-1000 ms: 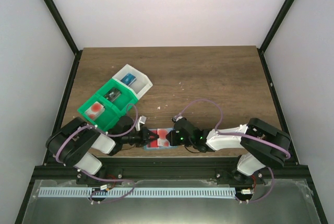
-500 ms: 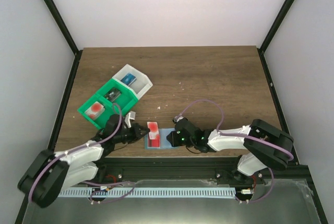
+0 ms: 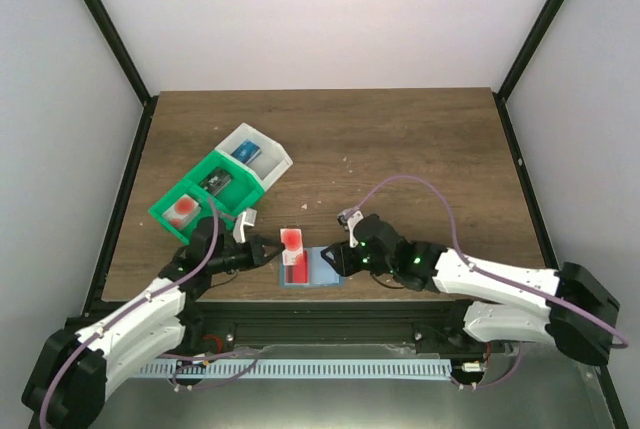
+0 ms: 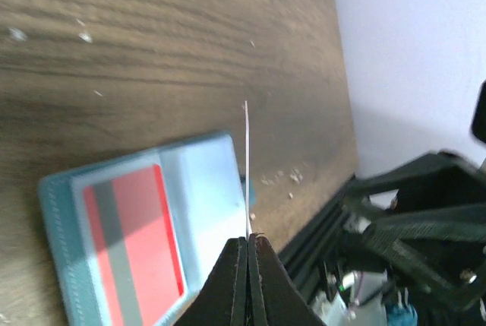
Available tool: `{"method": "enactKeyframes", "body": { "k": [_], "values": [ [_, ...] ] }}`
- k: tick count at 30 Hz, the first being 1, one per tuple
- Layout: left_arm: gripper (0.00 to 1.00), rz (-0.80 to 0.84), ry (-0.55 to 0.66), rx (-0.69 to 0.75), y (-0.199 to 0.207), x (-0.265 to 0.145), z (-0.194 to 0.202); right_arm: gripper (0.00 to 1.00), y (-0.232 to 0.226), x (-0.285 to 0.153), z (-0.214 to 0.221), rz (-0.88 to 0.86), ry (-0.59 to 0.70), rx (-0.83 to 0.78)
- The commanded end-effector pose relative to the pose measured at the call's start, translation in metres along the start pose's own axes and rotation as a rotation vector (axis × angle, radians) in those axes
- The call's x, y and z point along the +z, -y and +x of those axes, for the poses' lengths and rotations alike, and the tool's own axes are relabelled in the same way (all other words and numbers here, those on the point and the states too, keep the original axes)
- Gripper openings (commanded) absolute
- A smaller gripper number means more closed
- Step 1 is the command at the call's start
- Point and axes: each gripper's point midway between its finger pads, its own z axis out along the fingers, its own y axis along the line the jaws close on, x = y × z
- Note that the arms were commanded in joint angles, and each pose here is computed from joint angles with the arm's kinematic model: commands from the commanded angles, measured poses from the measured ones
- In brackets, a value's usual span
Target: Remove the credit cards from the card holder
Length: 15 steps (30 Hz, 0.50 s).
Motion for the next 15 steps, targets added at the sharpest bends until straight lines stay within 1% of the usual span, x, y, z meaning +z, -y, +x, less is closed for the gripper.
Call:
{"method": "enactKeyframes", "body": {
  "k": [1,4,7,9,15],
  "values": [
    [0.00,0.160,-0.132,0.097,0.035,-0.001,0.015,0.33,-0.009,-0.029,-0.013,-0.008,-0.008,-0.070],
    [0.00,0.239,-0.225,0.127,0.047,-0.002,0.027,0.37,-0.018,-0.045,-0.020,-0.088,-0.008,-0.070],
    [0.00,0.291,-0.293,0.125,0.053,-0.003,0.038,0.41,-0.016,-0.049,-0.022,-0.147,-0.024,-0.074],
    [0.00,0.334,-0.318,0.110,0.057,-0.004,0.043,0.42,-0.008,-0.046,-0.022,-0.149,-0.035,-0.061],
    [0.00,0.407,-0.403,0.090,0.067,-0.004,0.059,0.45,-0.024,-0.039,-0.012,-0.347,-0.112,-0.054]
  ]
}}
